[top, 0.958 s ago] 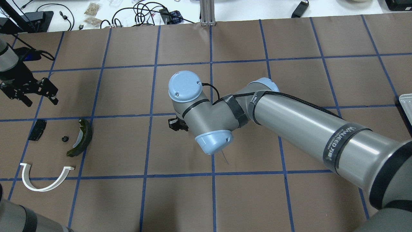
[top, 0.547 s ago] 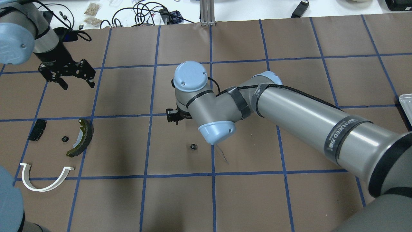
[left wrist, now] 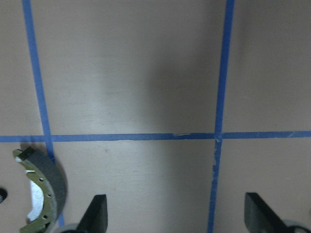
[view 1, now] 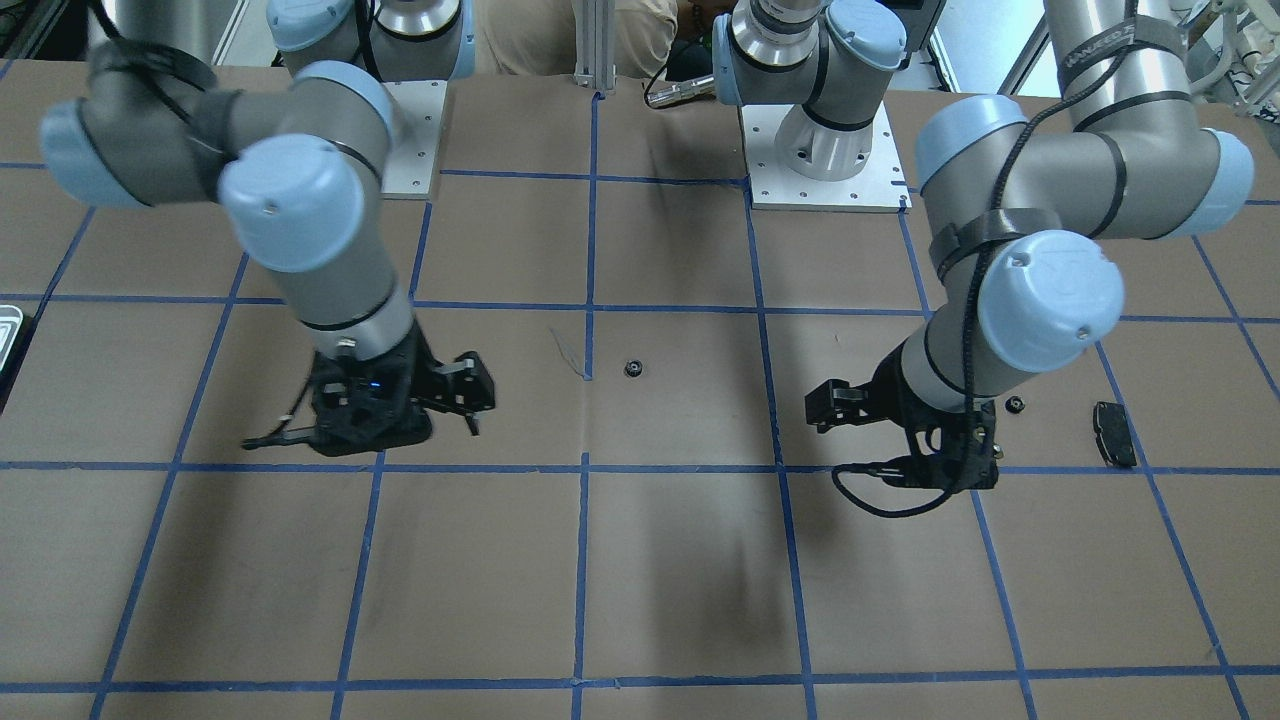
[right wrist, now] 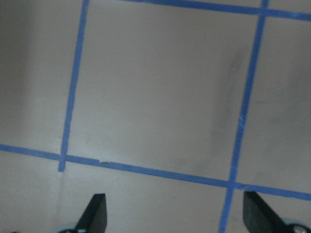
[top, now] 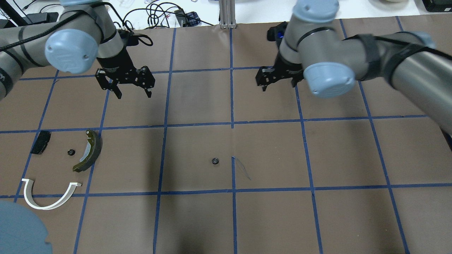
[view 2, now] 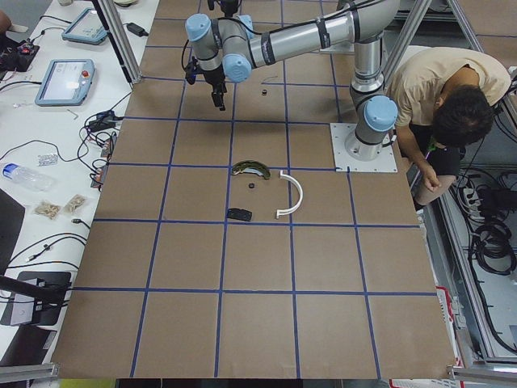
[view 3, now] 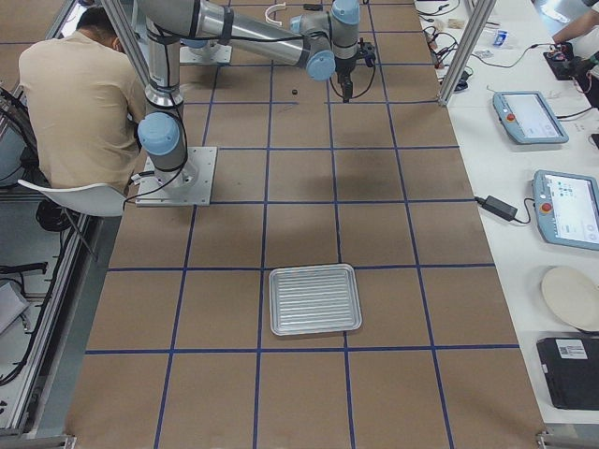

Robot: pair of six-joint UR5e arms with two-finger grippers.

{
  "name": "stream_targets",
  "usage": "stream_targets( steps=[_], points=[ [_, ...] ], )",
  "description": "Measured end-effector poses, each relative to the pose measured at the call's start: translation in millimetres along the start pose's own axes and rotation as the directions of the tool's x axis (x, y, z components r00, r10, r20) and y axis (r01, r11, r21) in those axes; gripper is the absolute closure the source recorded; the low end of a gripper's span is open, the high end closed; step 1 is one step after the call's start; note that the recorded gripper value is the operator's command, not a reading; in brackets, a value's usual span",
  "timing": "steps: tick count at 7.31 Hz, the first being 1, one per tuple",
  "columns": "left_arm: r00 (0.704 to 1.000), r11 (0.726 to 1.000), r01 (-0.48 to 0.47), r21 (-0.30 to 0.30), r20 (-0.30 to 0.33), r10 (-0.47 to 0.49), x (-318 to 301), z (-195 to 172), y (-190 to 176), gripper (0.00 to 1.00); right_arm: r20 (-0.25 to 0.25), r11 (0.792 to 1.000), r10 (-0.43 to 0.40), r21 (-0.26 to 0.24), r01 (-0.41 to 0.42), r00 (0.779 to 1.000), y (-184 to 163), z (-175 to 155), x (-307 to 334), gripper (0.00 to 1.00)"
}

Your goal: Place bearing gear from tray to pile

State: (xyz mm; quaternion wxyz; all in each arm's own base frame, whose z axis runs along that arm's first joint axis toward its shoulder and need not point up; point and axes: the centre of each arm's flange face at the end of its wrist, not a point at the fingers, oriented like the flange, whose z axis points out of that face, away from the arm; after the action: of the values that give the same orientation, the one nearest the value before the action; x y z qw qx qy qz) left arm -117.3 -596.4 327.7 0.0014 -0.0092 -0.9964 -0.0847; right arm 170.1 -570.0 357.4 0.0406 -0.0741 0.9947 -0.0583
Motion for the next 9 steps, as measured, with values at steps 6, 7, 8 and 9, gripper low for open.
stream_targets(
  steps=[6, 7, 8, 9],
  points=[
    [0.993, 0.997, 0.077, -0.010, -0.094, -0.078, 155, 104, 40, 0.00, -0.060, 0.996, 0.094, 0.000, -0.095, 0.994, 34, -132, 32, 0.00],
    [0.991, 0.996, 0.092, -0.004, -0.097, -0.092, 162, 124, 50, 0.04, -0.060, 0.993, 0.122, -0.001, -0.122, 0.991, 34, -133, 25, 0.00],
    [0.991, 0.996, 0.092, -0.012, -0.093, -0.092, 169, 139, 60, 0.10, -0.064, 0.989, 0.145, -0.003, -0.146, 0.987, 35, -132, 15, 0.00],
    [0.993, 0.997, 0.081, -0.021, -0.087, -0.082, 177, 148, 70, 0.16, -0.067, 0.987, 0.156, -0.011, -0.158, 0.985, 37, -132, 7, 0.00]
  ],
)
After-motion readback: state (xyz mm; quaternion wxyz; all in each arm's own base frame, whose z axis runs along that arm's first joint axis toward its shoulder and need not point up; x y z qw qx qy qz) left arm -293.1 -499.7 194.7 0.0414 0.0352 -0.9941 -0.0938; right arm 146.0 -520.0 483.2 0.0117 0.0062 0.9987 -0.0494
